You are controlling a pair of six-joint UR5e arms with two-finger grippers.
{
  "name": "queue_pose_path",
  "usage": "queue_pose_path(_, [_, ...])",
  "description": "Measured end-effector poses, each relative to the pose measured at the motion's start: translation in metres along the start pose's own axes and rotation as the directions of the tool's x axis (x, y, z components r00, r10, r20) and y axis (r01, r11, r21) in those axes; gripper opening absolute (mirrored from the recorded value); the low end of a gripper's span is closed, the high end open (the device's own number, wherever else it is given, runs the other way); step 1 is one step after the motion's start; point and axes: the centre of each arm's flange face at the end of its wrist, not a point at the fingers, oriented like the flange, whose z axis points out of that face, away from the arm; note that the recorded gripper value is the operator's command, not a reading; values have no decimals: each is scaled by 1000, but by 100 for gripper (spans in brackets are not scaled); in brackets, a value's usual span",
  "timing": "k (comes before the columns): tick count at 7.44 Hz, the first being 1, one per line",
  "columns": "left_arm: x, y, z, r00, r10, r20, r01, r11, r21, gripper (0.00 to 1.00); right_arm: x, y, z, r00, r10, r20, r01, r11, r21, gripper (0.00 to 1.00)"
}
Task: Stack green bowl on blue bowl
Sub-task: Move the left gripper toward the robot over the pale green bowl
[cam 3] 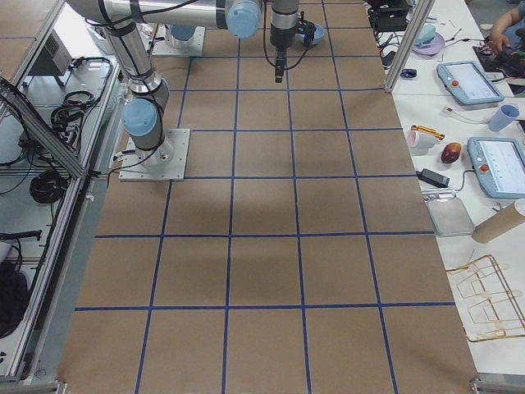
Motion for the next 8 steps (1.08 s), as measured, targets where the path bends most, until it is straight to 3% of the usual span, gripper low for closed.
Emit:
queue_pose_path(4, [-155,47,97,997,81,-4,-81,996,44,100,0,0,0,1000,0,0,0,1000,0,100])
queue_pose_path(8, [-256,93,198,991,66,-114,-59,997,58,99,0,0,0,1000,0,0,0,1000,0,100])
